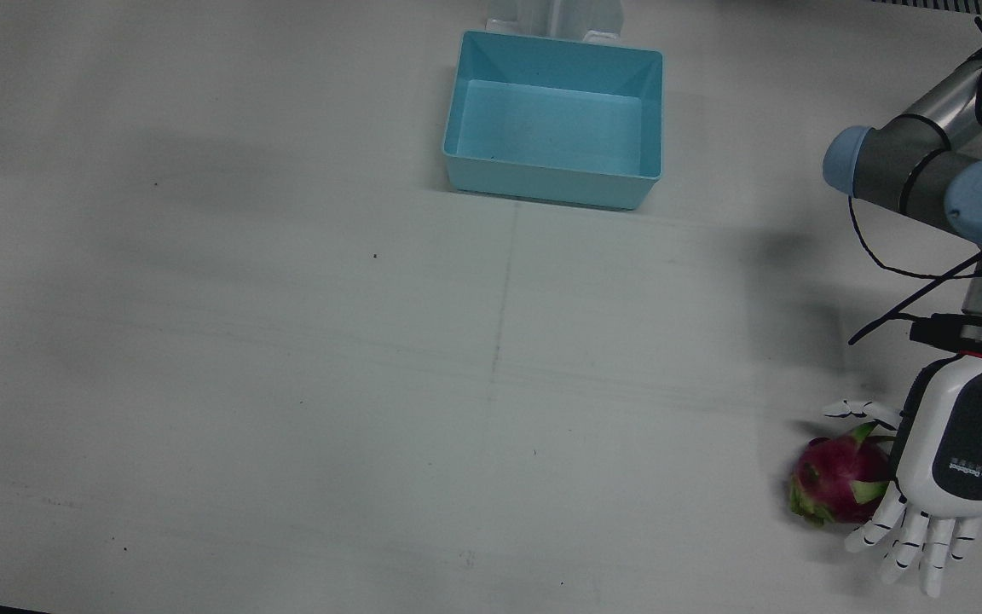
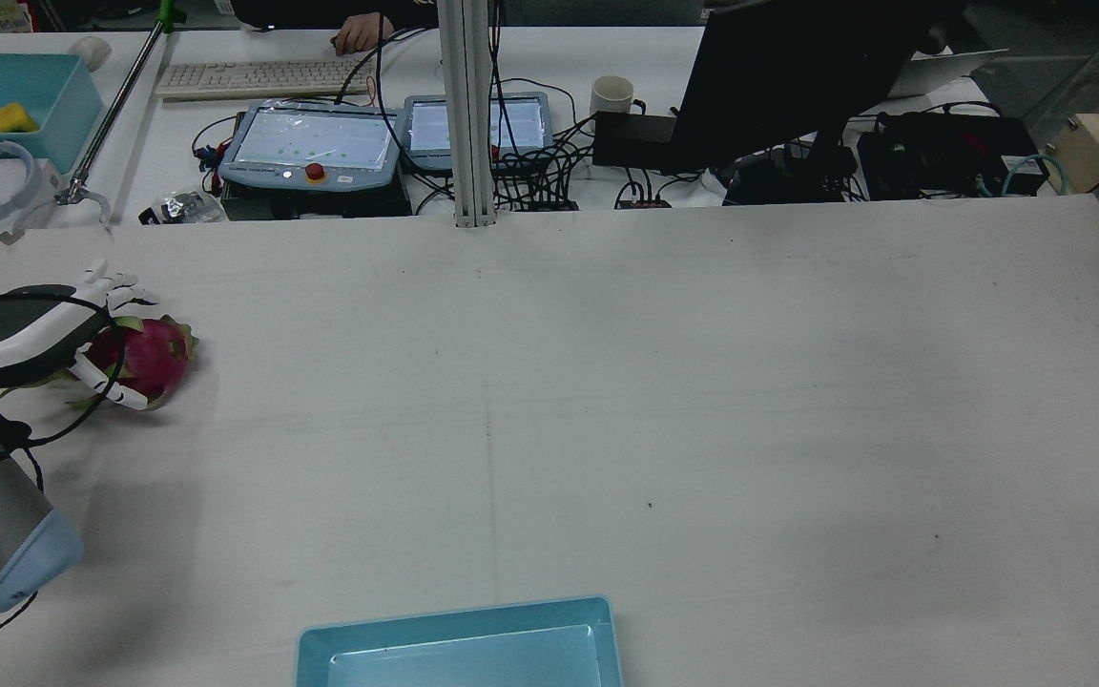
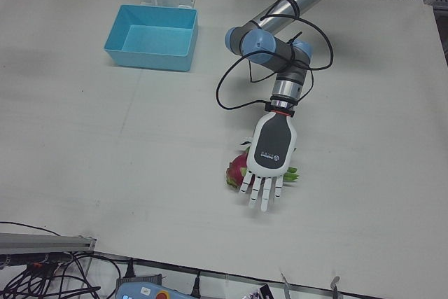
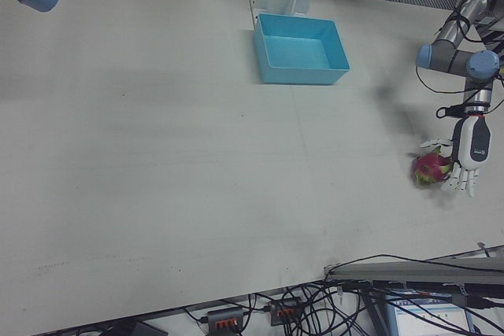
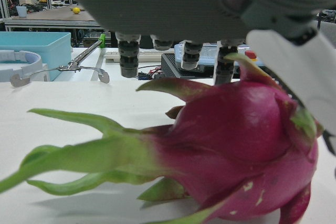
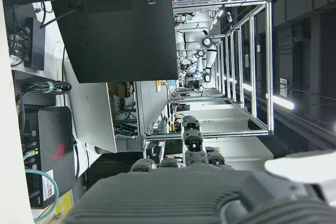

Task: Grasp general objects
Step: 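Close the left hand's fingers around the pink dragon fruit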

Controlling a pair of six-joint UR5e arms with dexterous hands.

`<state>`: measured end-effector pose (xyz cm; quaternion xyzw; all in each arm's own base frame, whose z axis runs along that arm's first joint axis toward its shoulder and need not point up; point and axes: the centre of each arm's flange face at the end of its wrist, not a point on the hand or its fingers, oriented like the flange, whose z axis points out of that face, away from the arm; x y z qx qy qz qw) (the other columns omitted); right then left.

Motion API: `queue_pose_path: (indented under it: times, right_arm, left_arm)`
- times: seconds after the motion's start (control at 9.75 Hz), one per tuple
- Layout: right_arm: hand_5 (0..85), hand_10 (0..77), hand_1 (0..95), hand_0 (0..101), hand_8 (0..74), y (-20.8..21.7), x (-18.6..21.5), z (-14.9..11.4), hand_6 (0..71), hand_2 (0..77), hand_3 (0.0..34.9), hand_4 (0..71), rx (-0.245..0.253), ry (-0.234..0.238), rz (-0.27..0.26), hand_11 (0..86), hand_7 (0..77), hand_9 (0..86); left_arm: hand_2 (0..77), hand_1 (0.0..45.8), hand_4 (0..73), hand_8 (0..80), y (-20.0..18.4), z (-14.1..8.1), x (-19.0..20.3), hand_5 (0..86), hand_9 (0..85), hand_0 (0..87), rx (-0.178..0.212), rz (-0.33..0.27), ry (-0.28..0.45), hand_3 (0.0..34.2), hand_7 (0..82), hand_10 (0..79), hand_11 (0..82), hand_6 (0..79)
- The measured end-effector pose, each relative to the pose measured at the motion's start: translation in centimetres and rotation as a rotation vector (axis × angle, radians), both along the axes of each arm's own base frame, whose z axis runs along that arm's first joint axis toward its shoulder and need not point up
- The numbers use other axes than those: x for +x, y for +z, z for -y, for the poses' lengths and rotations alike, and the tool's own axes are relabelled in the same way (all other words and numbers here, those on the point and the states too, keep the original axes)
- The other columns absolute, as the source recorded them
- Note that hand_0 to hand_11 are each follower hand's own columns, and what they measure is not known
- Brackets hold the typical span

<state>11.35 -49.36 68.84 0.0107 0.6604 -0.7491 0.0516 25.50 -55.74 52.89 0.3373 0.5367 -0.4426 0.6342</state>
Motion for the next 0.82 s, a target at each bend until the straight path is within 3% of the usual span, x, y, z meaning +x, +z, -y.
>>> queue_pose_path:
  times: [0.21, 0.31, 0.51, 0.72, 0.82]
  right_arm:
    - [0.5, 0.0, 5.4, 0, 0.0, 0.0, 0.0, 0.0, 0.0, 1.6, 0.0, 0.0, 0.0, 0.0, 0.0, 0.5, 0.0, 0.5]
    - [0.5, 0.0, 5.4, 0, 0.0, 0.0, 0.0, 0.0, 0.0, 1.6, 0.0, 0.0, 0.001, 0.0, 0.0, 0.5, 0.0, 0.5]
    - [0.5, 0.0, 5.4, 0, 0.0, 0.0, 0.0, 0.0, 0.0, 1.6, 0.0, 0.0, 0.001, 0.0, 0.0, 0.5, 0.0, 0.5]
    - [0.5, 0.0, 5.4, 0, 0.0, 0.0, 0.0, 0.0, 0.0, 1.6, 0.0, 0.0, 0.0, 0.0, 0.0, 0.5, 0.0, 0.5]
    - [0.5, 0.0, 5.4, 0, 0.0, 0.0, 0.0, 0.0, 0.0, 1.6, 0.0, 0.0, 0.0, 0.0, 0.0, 0.5, 0.0, 0.5]
  left_arm:
    - [19.6, 0.5, 0.0, 1.1, 0.5, 0.2, 0.3, 26.7, 1.6, 53.7, 0.01, 0.009, 0.001, 3.8, 15.8, 9.3, 15.8, 1.1]
    - [19.6, 0.5, 0.0, 1.1, 0.9, 0.3, 0.5, 26.7, 1.6, 53.7, 0.01, 0.011, 0.001, 3.8, 15.8, 9.3, 15.8, 1.1]
    - [18.0, 0.5, 0.0, 1.1, 1.4, 0.5, 0.6, 33.3, 1.6, 53.6, 0.012, 0.016, -0.01, 0.0, 15.8, 8.2, 14.2, 1.1]
    - [18.0, 0.5, 2.2, 1.1, 1.8, 0.6, 0.6, 34.9, 1.6, 53.3, 0.012, 0.018, -0.019, 0.0, 15.8, 5.4, 9.8, 1.1]
    - [16.4, 0.0, 15.3, 1.1, 2.0, 0.7, 0.7, 41.5, 1.6, 52.5, 0.015, 0.017, -0.021, 0.0, 17.4, 4.4, 6.5, 1.1]
